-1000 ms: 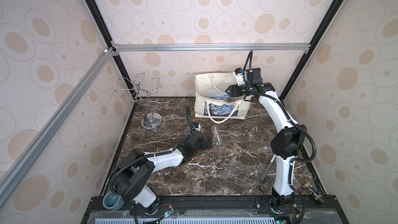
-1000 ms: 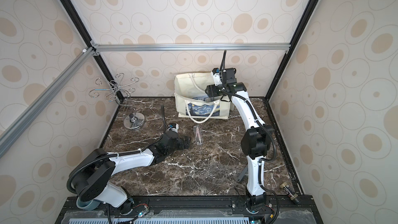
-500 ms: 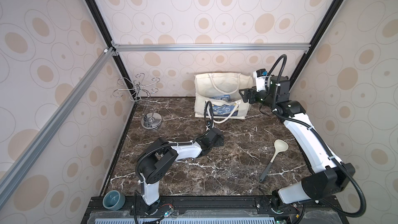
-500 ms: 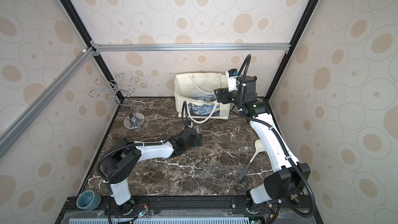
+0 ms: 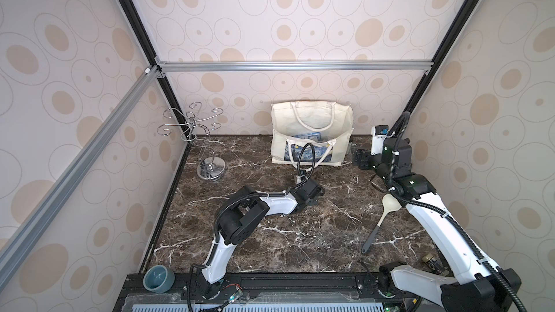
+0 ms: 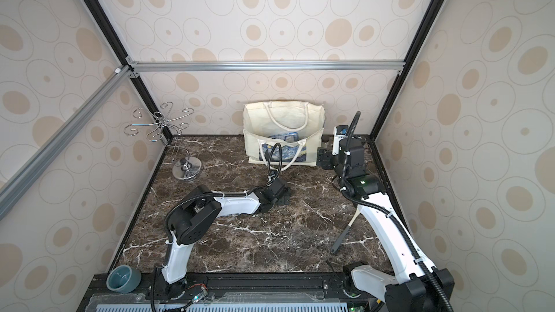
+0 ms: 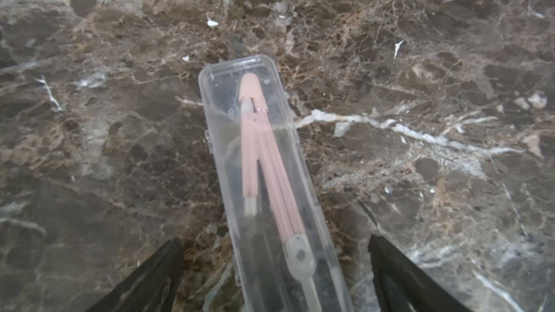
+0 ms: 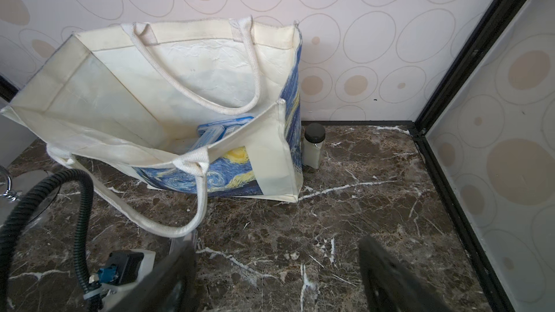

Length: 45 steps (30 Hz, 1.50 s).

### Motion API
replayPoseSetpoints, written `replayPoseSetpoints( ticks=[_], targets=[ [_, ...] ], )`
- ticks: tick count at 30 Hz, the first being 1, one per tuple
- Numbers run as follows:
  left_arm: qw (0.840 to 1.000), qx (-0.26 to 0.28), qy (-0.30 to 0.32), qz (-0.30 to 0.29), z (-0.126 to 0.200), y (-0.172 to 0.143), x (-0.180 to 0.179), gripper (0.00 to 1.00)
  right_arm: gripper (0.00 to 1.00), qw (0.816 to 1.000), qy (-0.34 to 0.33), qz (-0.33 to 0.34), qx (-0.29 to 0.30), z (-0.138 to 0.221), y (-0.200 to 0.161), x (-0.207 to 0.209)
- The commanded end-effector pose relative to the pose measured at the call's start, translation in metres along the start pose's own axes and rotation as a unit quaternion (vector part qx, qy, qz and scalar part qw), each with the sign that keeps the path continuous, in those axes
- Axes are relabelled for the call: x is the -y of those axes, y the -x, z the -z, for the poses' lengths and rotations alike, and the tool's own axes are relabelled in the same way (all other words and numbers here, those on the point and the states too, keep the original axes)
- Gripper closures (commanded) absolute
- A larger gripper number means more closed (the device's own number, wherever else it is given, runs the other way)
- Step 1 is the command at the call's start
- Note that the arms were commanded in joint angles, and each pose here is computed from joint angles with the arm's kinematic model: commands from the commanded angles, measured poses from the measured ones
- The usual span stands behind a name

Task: Put the compass set into the canvas bag
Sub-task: Place the compass set in the canvas bag, then pick up the compass set at the center of the board.

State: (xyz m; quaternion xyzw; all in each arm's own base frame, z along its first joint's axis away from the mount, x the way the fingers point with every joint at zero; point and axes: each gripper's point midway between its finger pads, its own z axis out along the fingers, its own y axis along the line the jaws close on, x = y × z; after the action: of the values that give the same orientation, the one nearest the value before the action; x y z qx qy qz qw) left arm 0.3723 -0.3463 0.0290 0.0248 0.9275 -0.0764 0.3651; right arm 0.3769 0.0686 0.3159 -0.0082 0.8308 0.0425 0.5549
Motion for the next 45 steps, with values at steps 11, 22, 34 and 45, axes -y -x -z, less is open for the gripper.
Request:
replayPoseSetpoints(
  ticks=[11, 22, 34, 45],
  targets=[
    [0.998, -0.053, 0.029, -0.011, -0.012, -0.028, -0.009, 0.41, 0.14, 1.000, -0.014, -0.017, -0.002, -0.003, -0.015, 0.008],
    [0.999, -0.028, 0.033, -0.007, 0.000, -0.024, -0.021, 0.57, 0.13, 1.000, -0.011, -0.018, -0.008, -0.006, -0.020, 0.006],
    [0.999, 0.040, 0.021, -0.006, 0.032, 0.006, -0.031, 0.55, 0.14, 0.999, -0.002, -0.025, -0.025, -0.019, -0.029, 0.002],
    [0.992, 0.121, 0.014, 0.019, 0.085, 0.046, -0.049, 0.55, 0.13, 0.998, 0.001, -0.034, -0.048, -0.030, -0.044, 0.000]
  ],
)
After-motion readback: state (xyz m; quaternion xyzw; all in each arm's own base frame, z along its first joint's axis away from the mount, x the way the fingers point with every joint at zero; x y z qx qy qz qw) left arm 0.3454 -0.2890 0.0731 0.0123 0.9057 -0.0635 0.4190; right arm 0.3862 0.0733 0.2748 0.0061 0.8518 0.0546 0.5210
